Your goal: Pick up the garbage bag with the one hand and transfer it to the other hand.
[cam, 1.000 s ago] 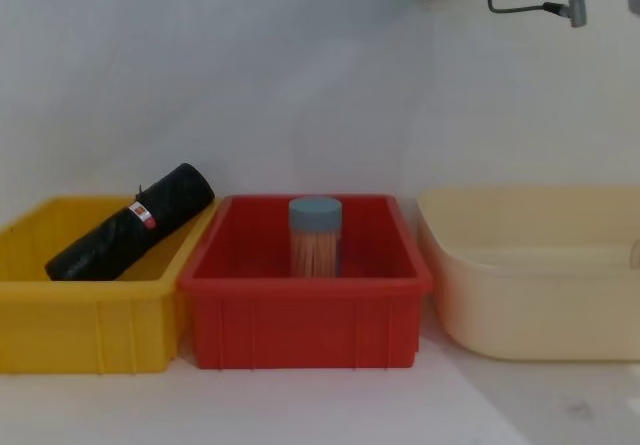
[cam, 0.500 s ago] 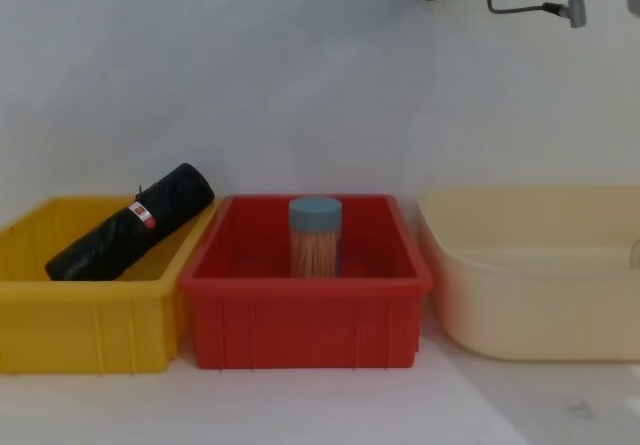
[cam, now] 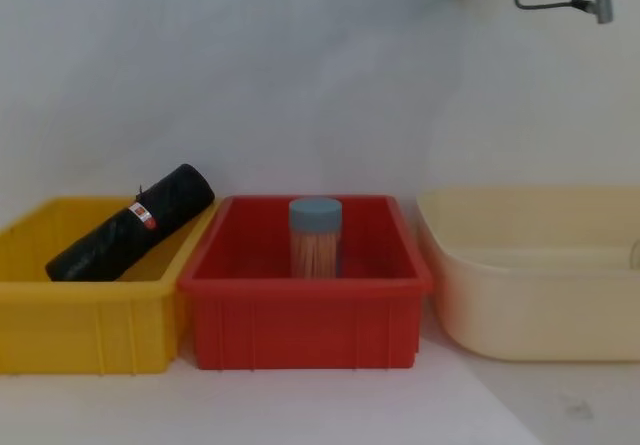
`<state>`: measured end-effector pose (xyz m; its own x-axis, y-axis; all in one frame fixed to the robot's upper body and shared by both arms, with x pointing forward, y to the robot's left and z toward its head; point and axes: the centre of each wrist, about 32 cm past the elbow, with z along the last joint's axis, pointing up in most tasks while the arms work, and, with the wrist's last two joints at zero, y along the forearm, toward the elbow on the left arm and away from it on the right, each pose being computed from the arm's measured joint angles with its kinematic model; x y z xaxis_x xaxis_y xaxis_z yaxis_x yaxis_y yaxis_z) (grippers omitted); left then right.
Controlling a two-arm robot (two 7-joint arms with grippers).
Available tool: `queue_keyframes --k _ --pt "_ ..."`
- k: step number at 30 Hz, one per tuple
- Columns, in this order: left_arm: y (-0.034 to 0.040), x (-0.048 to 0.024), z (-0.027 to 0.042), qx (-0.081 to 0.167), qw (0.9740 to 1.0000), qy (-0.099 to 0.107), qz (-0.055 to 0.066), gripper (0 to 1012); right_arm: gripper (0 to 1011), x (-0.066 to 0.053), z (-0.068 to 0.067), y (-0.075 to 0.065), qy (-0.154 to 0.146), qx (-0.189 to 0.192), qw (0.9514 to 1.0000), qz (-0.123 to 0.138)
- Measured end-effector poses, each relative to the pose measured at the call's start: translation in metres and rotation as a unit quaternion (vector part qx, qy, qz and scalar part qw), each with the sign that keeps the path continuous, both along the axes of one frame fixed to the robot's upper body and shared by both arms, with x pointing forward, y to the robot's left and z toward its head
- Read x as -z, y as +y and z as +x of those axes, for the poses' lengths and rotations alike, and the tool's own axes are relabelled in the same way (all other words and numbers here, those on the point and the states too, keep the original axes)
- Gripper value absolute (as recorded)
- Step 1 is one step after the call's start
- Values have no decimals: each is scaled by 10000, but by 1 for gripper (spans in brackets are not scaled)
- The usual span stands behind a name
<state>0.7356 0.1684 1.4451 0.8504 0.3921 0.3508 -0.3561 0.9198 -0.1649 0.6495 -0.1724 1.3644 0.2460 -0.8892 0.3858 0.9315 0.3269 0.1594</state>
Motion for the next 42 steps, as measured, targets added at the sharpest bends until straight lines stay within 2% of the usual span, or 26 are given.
queue_keyframes --k 7,11,18,24,32,42 --pt "0 0 0 0 10000 0 0 1001 467 8 -58 -179 77 416 9990 116" --pt "1 0 0 0 10000 0 0 1001 467 20 -162 -358 224 702 9972 159" --pt "0 0 0 0 10000 0 0 1001 467 43 -350 -608 496 863 9949 151" --pt "0 0 0 0 10000 0 0 1001 467 56 -468 -754 708 756 9945 133" --pt "0 0 0 0 10000 0 1 1001 467 66 -603 -935 962 341 9947 119" --pt "0 0 0 0 10000 0 0 1001 756 68 -696 -1099 1169 -316 9926 123"
